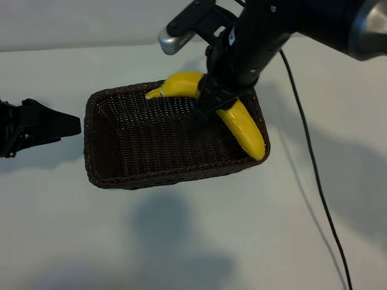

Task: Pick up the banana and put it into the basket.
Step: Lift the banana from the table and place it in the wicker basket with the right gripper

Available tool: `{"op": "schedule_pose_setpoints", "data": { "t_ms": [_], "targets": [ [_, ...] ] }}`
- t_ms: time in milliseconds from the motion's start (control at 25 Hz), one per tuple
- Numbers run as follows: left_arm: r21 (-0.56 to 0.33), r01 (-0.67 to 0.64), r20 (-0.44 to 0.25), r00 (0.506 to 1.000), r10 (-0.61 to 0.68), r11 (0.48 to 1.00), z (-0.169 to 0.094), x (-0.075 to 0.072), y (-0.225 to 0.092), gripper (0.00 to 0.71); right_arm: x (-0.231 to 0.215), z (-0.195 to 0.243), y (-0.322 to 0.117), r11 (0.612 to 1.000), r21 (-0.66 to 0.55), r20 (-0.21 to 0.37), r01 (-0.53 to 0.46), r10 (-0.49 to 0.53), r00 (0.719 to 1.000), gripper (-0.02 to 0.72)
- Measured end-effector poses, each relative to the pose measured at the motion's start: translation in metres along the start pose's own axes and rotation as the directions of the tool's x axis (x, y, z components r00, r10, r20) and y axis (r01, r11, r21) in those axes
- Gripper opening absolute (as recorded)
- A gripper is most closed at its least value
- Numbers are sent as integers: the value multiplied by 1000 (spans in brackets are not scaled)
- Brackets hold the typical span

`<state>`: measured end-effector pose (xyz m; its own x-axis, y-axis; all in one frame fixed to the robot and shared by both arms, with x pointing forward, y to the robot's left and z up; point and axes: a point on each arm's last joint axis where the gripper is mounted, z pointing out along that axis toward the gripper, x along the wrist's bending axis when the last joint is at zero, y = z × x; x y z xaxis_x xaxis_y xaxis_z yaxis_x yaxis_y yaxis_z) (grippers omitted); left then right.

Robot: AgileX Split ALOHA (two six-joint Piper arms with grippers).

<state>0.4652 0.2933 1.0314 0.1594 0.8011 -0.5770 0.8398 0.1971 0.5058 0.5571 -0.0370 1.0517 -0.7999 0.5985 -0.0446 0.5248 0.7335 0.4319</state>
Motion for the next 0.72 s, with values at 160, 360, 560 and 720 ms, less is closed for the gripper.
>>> {"op": "schedule_pose_setpoints", "data": {
  "t_ms": [160, 360, 560, 720],
  "targets": [
    [0, 0, 0, 1000, 0, 1000, 0, 0, 0, 577, 0, 4, 9, 996, -21, -18, 86, -87, 996, 426],
    [0, -1, 0, 1000, 1, 1000, 0, 0, 0, 577, 5, 6, 13, 963, -47, -47, 264, -266, 963, 426],
    [0, -7, 1, 1000, 7, 1000, 0, 0, 0, 577, 15, 22, 14, 897, -36, -70, 440, -442, 894, 426],
    [0, -9, 1, 1000, 9, 1000, 0, 0, 0, 577, 22, 32, 14, 867, -29, -84, 498, -499, 863, 426]
  ]
}}
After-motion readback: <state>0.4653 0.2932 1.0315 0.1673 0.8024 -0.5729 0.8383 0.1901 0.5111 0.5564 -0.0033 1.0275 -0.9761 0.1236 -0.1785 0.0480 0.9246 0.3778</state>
